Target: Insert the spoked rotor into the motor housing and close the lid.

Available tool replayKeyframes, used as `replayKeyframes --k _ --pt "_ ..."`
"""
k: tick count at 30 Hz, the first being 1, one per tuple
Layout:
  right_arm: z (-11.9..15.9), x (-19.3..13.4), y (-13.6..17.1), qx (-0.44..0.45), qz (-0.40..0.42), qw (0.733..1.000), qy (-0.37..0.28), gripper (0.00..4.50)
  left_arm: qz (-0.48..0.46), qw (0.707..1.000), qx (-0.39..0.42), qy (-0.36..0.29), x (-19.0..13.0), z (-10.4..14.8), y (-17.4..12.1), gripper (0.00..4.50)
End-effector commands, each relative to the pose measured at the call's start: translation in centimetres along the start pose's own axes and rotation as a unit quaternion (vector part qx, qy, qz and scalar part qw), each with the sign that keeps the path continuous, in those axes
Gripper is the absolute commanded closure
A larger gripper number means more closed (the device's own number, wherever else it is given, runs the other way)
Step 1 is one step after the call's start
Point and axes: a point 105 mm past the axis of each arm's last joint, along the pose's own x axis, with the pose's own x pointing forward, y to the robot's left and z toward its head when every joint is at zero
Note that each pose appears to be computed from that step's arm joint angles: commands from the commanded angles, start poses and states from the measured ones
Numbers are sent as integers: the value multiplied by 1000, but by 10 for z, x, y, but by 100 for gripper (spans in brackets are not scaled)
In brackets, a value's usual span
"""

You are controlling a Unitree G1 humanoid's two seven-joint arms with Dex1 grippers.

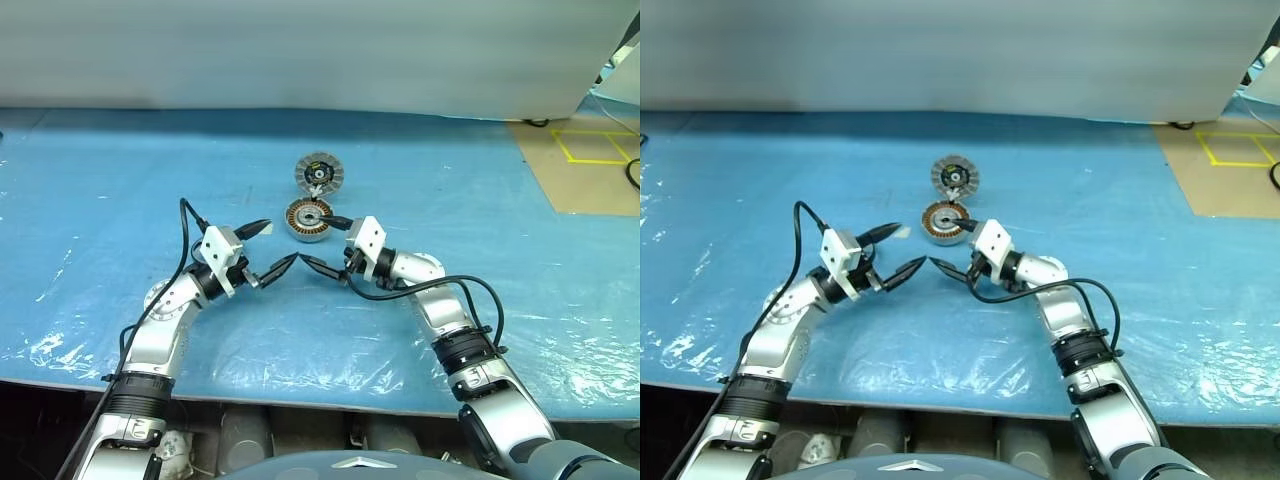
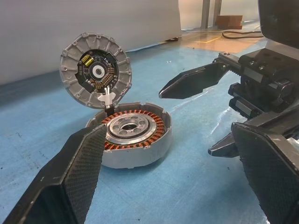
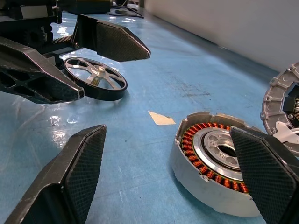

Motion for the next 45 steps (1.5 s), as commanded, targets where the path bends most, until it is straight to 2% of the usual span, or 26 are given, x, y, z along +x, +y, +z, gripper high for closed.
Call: replayKeyframes --k 1,29,36,40,45 --pt "14 4 -5 -26 1 999 -19 0 -3 1000 13 -13 2 6 -1 2" --pt "23 6 -9 -53 8 999 -7 0 3 1000 20 -11 -2 7 4 2" --pt "26 14 -28 -77 4 996 37 0 10 1000 24 -6 -6 9 12 2" --pt "33 18 -33 -102 42 992 62 0 18 999 28 -9 -9 13 18 2" --pt "26 16 -31 -143 105 977 118 0 23 999 33 -6 -12 14 21 2"
